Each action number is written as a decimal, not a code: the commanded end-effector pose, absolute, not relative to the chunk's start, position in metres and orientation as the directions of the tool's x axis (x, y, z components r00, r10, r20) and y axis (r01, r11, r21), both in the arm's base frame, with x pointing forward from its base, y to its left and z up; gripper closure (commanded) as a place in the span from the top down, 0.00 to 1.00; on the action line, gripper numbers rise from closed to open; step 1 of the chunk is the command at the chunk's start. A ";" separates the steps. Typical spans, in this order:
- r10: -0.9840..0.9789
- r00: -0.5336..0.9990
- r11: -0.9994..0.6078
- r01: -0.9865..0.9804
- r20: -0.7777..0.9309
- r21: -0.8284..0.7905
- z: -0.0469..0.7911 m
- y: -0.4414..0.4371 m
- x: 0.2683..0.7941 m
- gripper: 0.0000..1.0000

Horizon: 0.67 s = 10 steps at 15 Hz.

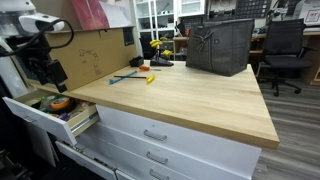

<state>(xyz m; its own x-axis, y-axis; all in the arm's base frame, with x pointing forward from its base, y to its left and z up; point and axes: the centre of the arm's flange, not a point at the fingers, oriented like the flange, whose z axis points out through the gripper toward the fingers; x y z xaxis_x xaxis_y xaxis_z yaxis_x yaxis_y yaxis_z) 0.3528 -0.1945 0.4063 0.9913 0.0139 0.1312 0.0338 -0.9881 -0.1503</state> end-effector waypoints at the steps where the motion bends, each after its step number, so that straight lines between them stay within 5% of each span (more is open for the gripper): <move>1: -0.040 0.997 -0.987 -0.030 0.061 -0.157 0.373 -0.188 0.374 1.00; 10: -0.278 0.959 -0.958 -0.281 -0.060 -0.060 0.304 -0.200 0.394 1.00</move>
